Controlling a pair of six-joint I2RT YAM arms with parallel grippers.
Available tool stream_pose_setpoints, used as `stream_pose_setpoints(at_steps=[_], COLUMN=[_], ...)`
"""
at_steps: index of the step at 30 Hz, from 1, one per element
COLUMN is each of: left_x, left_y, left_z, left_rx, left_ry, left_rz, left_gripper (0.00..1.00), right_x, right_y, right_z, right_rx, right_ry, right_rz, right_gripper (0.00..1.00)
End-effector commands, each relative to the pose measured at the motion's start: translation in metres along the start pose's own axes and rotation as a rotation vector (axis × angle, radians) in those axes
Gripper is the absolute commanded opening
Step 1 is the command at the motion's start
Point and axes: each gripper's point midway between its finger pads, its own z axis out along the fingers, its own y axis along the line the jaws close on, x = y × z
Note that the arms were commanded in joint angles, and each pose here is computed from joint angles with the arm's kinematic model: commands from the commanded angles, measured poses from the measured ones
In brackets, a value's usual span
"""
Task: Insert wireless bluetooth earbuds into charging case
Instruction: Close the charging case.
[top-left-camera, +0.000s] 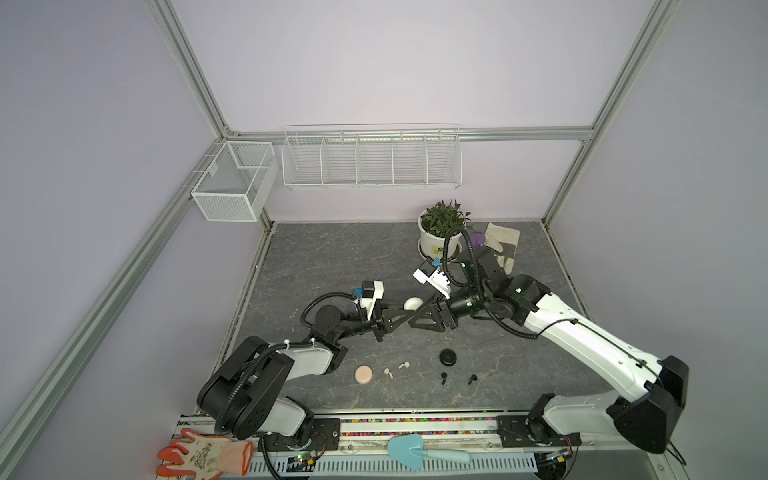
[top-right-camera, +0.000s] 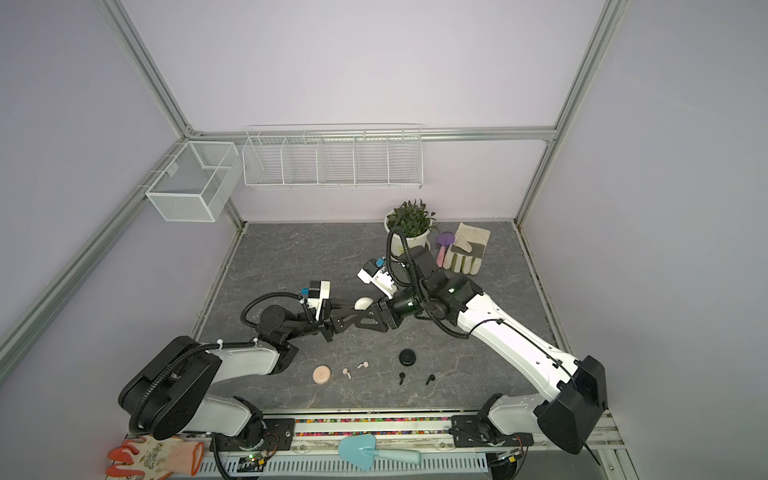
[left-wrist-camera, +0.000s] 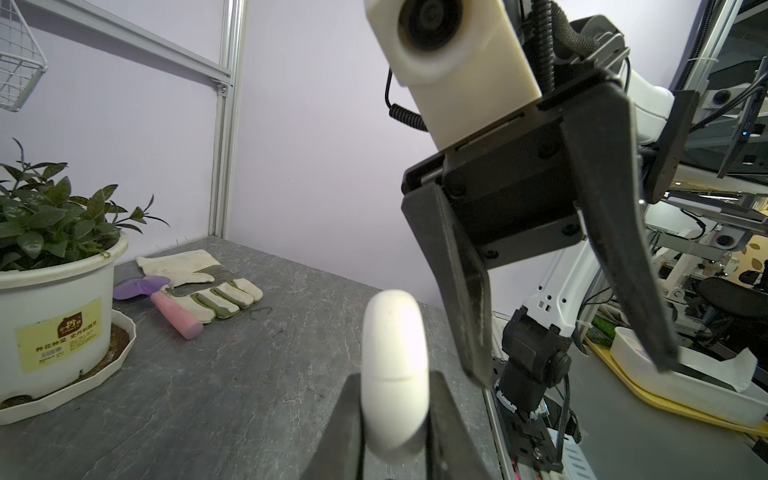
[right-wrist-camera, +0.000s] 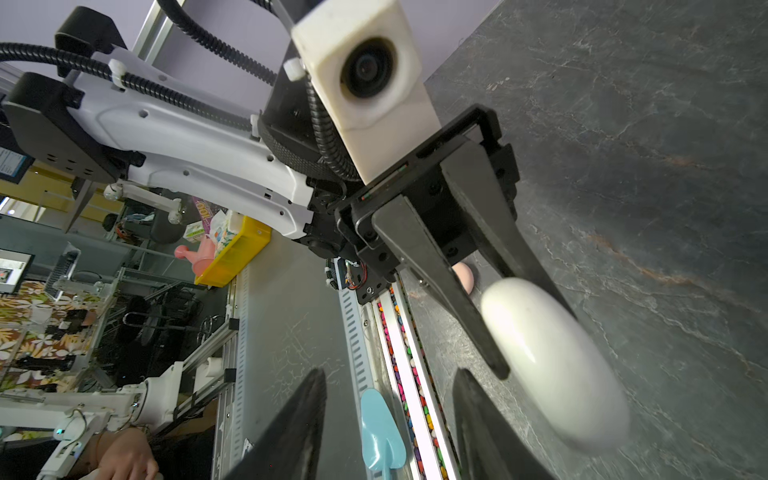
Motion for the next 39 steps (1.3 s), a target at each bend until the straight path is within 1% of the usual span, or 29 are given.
stream_pose_setpoints(at_steps=[1,3,6,8,10,15,21,27,30,34,39], left_x=[-0.008,-0.008,-0.006,-0.006,-0.006,-0.006,-0.005,-0.006,-0.006,-0.008,-0.008], left_y=[-0.007,-0.010,-0.013,-0.014,-0.015,-0.014,-0.013,-0.013,-0.011,-0.008,-0.004], left_z=[0.001,0.001,0.002,0.003,0.003,0.003,0.004,0.004,0.004,0.004,0.005], left_rx=[0.039,0.060,0.087,0.099,0.101,0.102,0.101,0.096,0.087,0.072,0.066], left_ry=[-0.014,-0.005,0.008,0.013,0.014,0.013,0.015,0.013,0.008,0.003,0.003], left_rz=[0.027,0.026,0.016,0.012,0.009,0.012,0.008,0.011,0.013,0.005,-0.035], left_gripper=[0.00,0.00,0.00,0.00,0.00,0.00,0.00,0.00,0.00,0.00,0.00], right_x=[-0.009,-0.011,-0.012,-0.014,-0.013,-0.011,-0.006,0.000,0.003,0.008,0.020], right_y=[0.009,0.002,-0.012,-0.017,-0.016,-0.010,-0.007,-0.011,-0.012,-0.011,-0.023], right_z=[-0.030,-0.038,-0.036,-0.026,-0.015,-0.009,-0.009,-0.004,-0.003,0.000,0.010], right_rx=[0.079,0.119,0.165,0.136,0.076,0.006,-0.015,-0.027,-0.029,-0.029,0.042], right_ry=[-0.042,-0.057,-0.044,-0.021,0.009,0.023,0.019,0.033,0.040,0.043,0.067], right_rz=[-0.110,-0.132,-0.149,-0.133,-0.110,-0.106,-0.098,-0.075,-0.068,-0.073,-0.086], right_gripper=[0.53,0.54,0.57,0.59,0.59,0.53,0.44,0.39,0.35,0.34,0.30])
